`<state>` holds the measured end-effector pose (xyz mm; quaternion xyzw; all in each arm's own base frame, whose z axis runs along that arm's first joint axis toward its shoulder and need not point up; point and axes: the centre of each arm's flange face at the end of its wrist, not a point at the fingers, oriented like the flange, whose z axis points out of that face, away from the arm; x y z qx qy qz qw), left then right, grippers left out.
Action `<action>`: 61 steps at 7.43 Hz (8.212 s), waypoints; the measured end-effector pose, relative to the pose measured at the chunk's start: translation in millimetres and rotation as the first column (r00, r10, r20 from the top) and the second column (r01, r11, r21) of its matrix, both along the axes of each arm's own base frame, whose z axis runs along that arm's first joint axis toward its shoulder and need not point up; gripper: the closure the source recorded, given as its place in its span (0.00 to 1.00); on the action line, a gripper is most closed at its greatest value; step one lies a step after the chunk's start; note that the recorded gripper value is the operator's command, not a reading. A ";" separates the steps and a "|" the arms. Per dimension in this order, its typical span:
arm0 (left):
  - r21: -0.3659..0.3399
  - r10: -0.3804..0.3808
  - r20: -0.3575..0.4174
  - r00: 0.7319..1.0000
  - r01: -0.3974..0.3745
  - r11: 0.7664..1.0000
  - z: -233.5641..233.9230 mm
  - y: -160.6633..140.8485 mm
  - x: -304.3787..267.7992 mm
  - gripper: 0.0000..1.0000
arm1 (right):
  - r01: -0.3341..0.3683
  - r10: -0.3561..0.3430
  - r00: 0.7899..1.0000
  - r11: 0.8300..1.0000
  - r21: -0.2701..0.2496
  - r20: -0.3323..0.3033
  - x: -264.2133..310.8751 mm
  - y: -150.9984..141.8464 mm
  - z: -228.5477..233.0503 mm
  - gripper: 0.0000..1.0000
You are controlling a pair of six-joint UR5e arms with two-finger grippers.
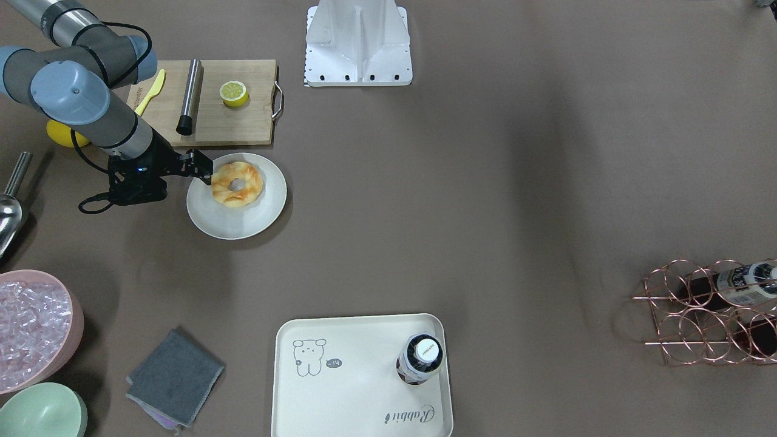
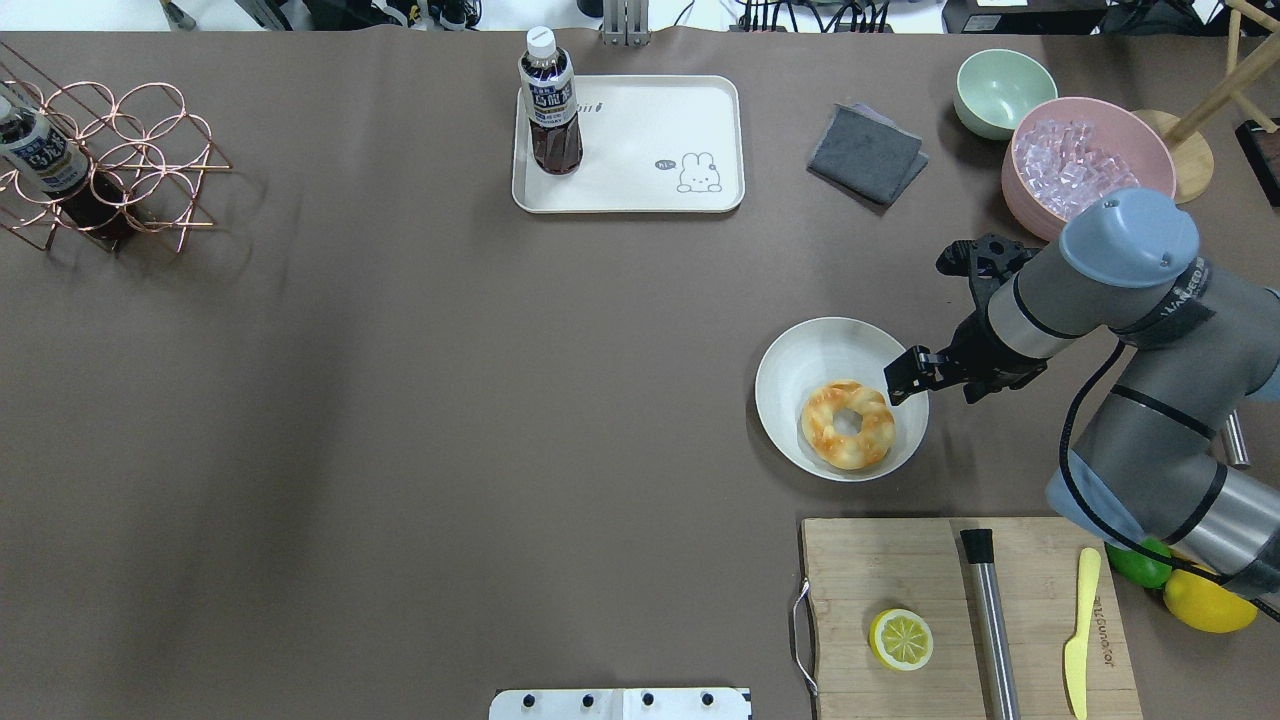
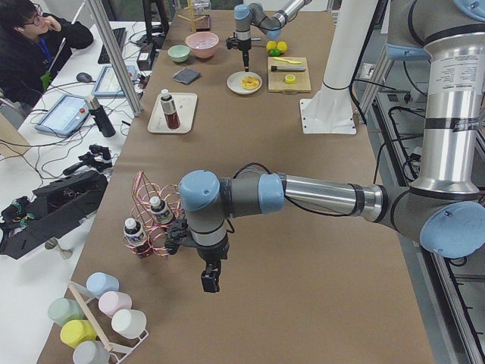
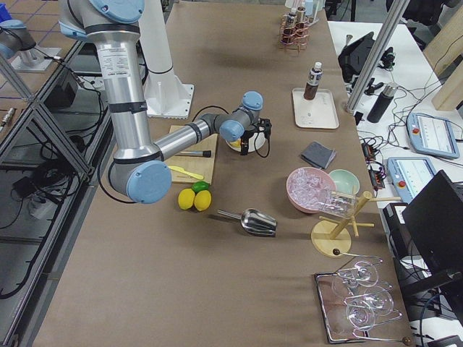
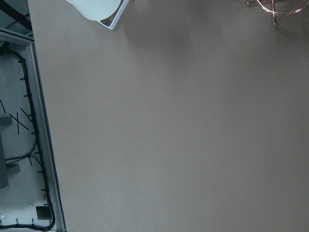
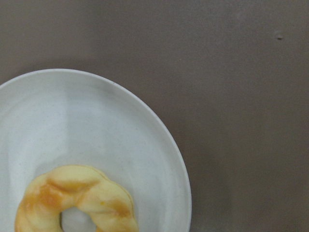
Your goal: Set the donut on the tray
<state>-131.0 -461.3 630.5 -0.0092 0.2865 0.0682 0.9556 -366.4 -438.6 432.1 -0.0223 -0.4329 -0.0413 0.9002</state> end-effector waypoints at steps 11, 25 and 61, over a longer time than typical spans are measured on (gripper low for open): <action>0.006 0.001 0.001 1.000 -0.001 1.000 -2.7 -5.5 0.1 0.02 | -0.032 0.032 0.998 0.999 -0.003 -0.045 -17.6 -14.9 11.7 0.76; 0.005 -0.001 0.015 1.000 0.001 1.000 -2.6 -9.4 -3.0 0.02 | -0.065 0.065 0.995 0.998 -0.001 0.072 2.0 -27.5 -54.2 1.00; 0.017 -0.002 0.019 1.000 0.001 1.000 -20.7 -38.8 -6.4 0.02 | -0.267 0.265 0.963 0.962 0.054 0.039 -112.3 -321.1 -146.5 0.01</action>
